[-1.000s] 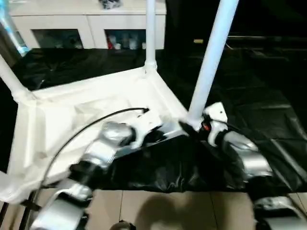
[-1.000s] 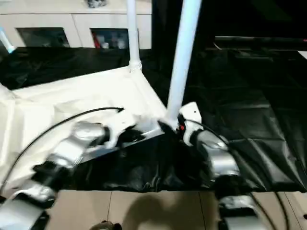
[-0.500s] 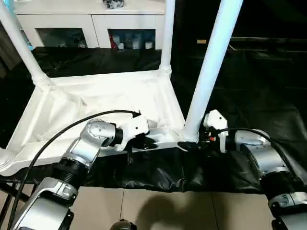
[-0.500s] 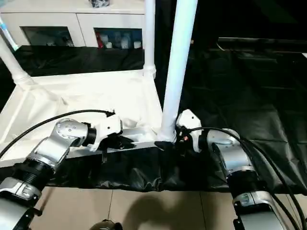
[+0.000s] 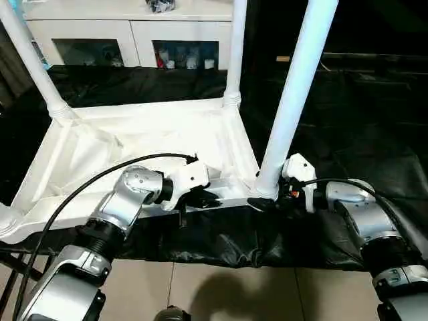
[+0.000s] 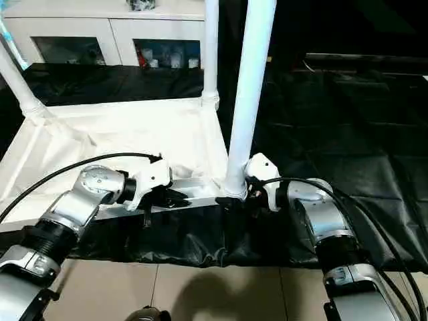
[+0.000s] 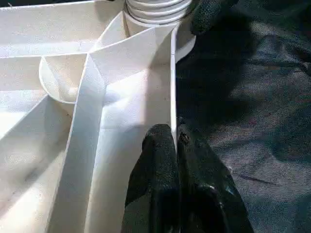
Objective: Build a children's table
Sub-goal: Rotate leg to tighten
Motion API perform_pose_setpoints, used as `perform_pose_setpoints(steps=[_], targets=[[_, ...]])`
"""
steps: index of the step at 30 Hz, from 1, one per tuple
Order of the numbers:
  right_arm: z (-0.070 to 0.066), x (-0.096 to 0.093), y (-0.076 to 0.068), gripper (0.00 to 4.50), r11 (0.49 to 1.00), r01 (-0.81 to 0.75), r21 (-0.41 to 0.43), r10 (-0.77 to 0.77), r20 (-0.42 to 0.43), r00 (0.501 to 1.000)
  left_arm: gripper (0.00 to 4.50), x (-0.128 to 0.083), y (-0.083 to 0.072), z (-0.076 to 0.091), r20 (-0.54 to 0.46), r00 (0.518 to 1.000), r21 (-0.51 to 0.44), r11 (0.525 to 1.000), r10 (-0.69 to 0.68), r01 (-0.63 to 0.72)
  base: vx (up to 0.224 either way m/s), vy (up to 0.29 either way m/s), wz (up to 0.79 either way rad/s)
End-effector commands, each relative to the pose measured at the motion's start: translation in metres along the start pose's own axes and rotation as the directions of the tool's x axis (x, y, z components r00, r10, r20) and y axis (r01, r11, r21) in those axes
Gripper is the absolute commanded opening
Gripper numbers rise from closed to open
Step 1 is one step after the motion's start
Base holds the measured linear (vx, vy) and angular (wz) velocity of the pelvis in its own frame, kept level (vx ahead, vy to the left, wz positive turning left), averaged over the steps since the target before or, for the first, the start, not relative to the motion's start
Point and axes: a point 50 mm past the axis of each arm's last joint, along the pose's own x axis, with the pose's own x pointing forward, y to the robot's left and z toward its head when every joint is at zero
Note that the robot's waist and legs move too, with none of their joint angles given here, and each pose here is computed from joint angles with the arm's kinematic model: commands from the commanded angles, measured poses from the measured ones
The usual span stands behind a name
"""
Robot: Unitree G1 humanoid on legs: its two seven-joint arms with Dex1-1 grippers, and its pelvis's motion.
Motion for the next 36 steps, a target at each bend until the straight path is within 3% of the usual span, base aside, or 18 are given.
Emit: perform_pose_setpoints(steps=[1,16,17,19,21,24,27,34,35,36], targets=[[-0.001,0.011,0.009,3.88,0.997,-0.077,-0.013,0.077,-0.011,0.997,0.0,0.003,0.005,0.008,-0.004,1.0,0.033,0.999,0.028,-0.028,0.0,0.0,0.0],[-0.004,0.011,0.007,3.88,0.997,-0.075,0.0,0.075,-0.017,0.997,0.0,0.003,0.005,0.008,-0.005,1.0,0.039,0.999,0.007,-0.007,0.0,0.0,0.0],[-0.004,0.011,0.007,3.62,0.997,-0.079,0.008,0.079,-0.015,0.997,0.0,0.003,0.005,0.008,-0.009,1.0,0.043,0.999,0.001,-0.001,0.0,0.0,0.0],[-0.003,0.011,0.007,3.62,0.997,-0.081,0.015,0.081,-0.01,0.997,0.0,0.003,0.006,0.008,-0.013,1.0,0.047,0.999,-0.003,0.004,0.0,0.0,0.0],[-0.004,0.012,0.008,3.28,0.996,-0.084,0.025,0.084,-0.002,0.996,0.0,0.003,0.007,0.008,-0.016,1.0,0.049,0.999,-0.002,0.003,0.0,0.0,0.0],[-0.005,0.014,0.011,3.21,0.996,-0.071,0.048,0.071,0.014,0.997,0.0,0.003,0.007,0.008,-0.015,1.0,0.046,0.999,0.004,-0.003,0.0,0.0,0.0],[-0.007,0.015,0.012,2.83,0.996,-0.059,0.069,0.058,0.025,0.998,0.0,0.003,0.007,0.008,-0.013,1.0,0.042,0.999,0.005,-0.005,0.0,0.0,0.0],[-0.02,0.025,0.021,2.7,0.979,0.087,0.186,-0.092,0.018,0.996,0.0,0.015,0.011,0.008,-0.033,0.994,-0.047,0.993,0.105,-0.107,0.0,0.0,0.0],[-0.024,0.038,0.024,2.7,0.935,0.228,0.272,-0.241,0.015,0.97,0.0,0.032,0.009,0.016,-0.023,0.982,-0.077,0.979,0.185,-0.186,0.0,0.0,0.0],[-0.024,0.038,0.024,2.7,0.935,0.228,0.272,-0.241,0.015,0.97,0.0,0.032,0.009,0.016,-0.023,0.982,-0.077,0.979,0.185,-0.186,0.0,0.0,0.0]])
